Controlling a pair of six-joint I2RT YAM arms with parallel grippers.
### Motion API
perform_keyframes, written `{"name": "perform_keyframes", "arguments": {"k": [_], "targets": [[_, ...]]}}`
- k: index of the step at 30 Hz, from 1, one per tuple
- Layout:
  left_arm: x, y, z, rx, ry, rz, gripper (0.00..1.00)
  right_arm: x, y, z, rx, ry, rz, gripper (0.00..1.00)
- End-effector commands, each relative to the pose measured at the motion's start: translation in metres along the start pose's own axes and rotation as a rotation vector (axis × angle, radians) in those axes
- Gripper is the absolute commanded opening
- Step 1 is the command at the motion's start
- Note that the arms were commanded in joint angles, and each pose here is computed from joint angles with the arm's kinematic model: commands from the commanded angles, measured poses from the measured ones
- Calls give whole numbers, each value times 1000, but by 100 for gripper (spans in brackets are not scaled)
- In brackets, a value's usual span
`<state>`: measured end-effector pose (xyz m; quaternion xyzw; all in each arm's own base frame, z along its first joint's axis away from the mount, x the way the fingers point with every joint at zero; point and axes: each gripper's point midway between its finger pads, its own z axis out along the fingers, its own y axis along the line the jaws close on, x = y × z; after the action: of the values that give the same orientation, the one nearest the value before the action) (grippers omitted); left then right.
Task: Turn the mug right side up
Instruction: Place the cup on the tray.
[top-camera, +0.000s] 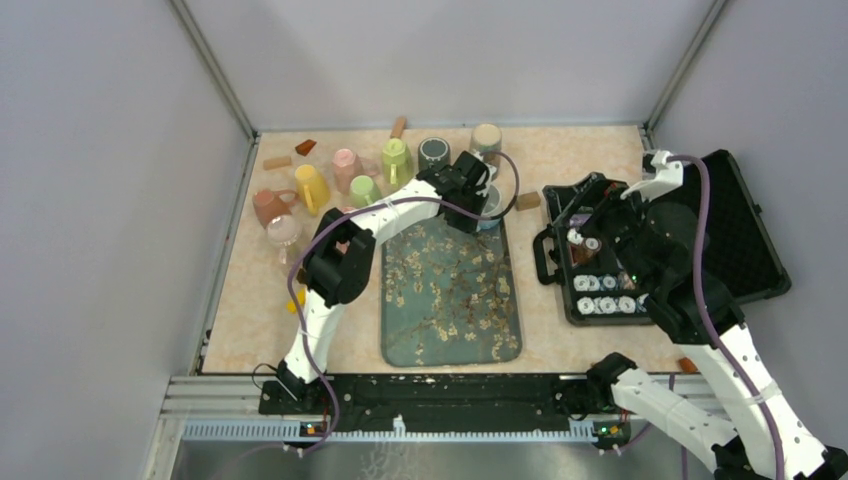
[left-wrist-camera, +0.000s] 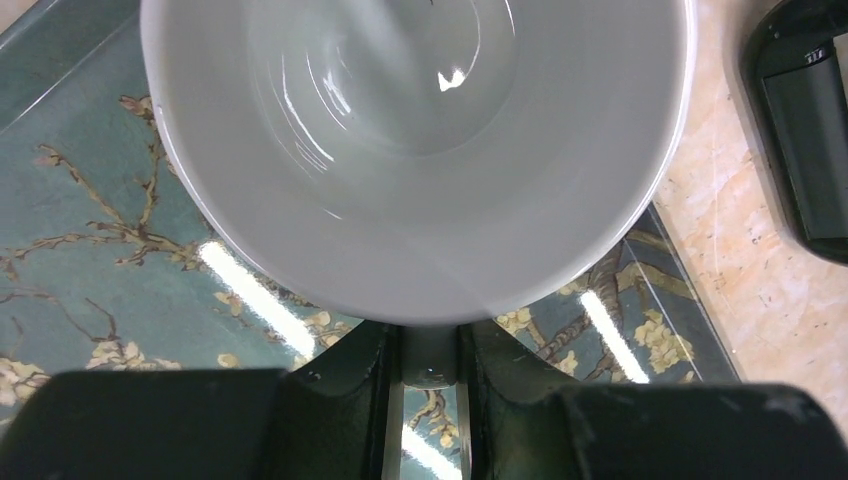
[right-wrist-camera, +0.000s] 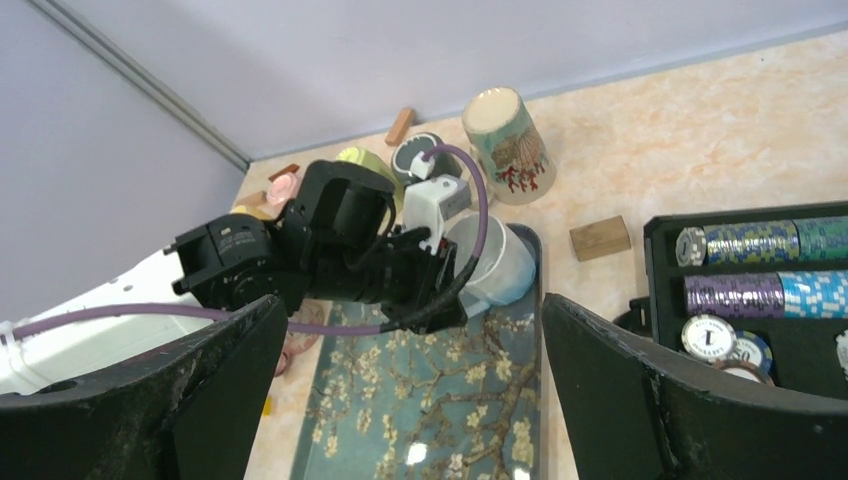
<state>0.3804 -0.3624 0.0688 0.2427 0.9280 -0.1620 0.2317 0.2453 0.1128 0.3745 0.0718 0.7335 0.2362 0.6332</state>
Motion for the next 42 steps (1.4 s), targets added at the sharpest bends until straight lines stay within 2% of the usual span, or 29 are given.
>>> {"name": "perform_keyframes", "arguments": {"k": [1,9,19,33,36,42], "targets": [[-30,-2,-17,-7,-83,51,0,-25,10,-3,-20,-46,3,99],[-30,6,-26,-54,-80,62,0,-20,14,1,-41,-38,14,99],[-27,-4,-28,5,-67,69,0,-14,14,6,-40,-26,17,99],[-34,1,-40,-29,-86,82,3,-8,13,7,-45,-25,20,99],[-35,-3,-36,-8,-86,77,6,-6,11,8,-42,-21,20,99],[-42,-9,-38,12,-100,70,24,-3,12,9,-50,-17,26,99]]}}
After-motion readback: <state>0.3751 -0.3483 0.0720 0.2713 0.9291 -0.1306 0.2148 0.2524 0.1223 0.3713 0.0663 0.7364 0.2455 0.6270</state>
